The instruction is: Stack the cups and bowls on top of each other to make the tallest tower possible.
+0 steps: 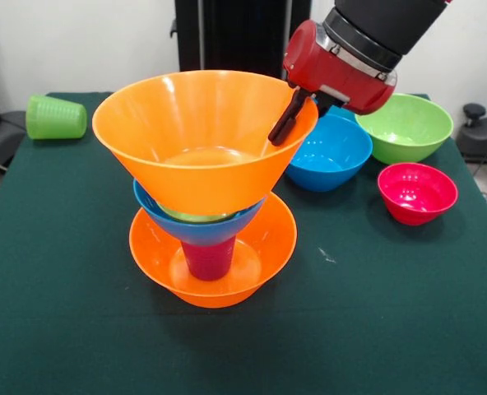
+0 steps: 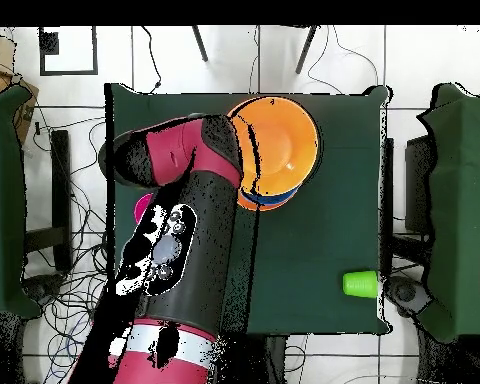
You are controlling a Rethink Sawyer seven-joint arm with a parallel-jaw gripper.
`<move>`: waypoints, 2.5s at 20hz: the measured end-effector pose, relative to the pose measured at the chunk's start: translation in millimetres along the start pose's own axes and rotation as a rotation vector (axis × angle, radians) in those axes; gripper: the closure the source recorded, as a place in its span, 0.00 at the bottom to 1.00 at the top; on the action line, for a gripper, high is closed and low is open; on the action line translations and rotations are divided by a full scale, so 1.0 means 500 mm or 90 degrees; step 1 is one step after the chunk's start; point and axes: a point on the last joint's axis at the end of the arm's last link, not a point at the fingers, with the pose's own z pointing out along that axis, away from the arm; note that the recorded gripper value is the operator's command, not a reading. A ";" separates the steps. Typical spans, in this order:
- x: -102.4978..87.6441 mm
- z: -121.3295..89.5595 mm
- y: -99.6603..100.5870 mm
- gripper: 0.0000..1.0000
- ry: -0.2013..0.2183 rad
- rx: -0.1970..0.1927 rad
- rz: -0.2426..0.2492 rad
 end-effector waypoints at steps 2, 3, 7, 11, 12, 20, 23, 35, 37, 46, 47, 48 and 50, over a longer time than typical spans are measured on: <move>0.000 0.001 0.000 1.00 0.000 0.000 0.000; 0.000 0.001 0.000 1.00 0.000 0.000 0.000; 0.001 0.003 -0.002 1.00 0.001 0.002 0.000; 0.003 0.005 -0.010 1.00 0.003 0.007 0.002; 0.004 0.007 -0.013 1.00 0.004 0.010 0.002; 0.008 0.011 -0.023 1.00 0.008 0.018 0.004; 0.012 0.017 -0.027 1.00 0.011 0.024 0.003; 0.028 0.052 -0.016 1.00 0.030 0.033 -0.006; 0.031 0.056 -0.012 1.00 0.033 0.033 -0.008; 0.042 0.061 -0.006 1.00 0.041 0.032 -0.011; 0.043 0.062 -0.006 1.00 0.041 0.032 -0.011; 0.044 0.062 -0.005 1.00 0.041 0.032 -0.012; 0.044 0.063 -0.004 1.00 0.042 0.032 -0.012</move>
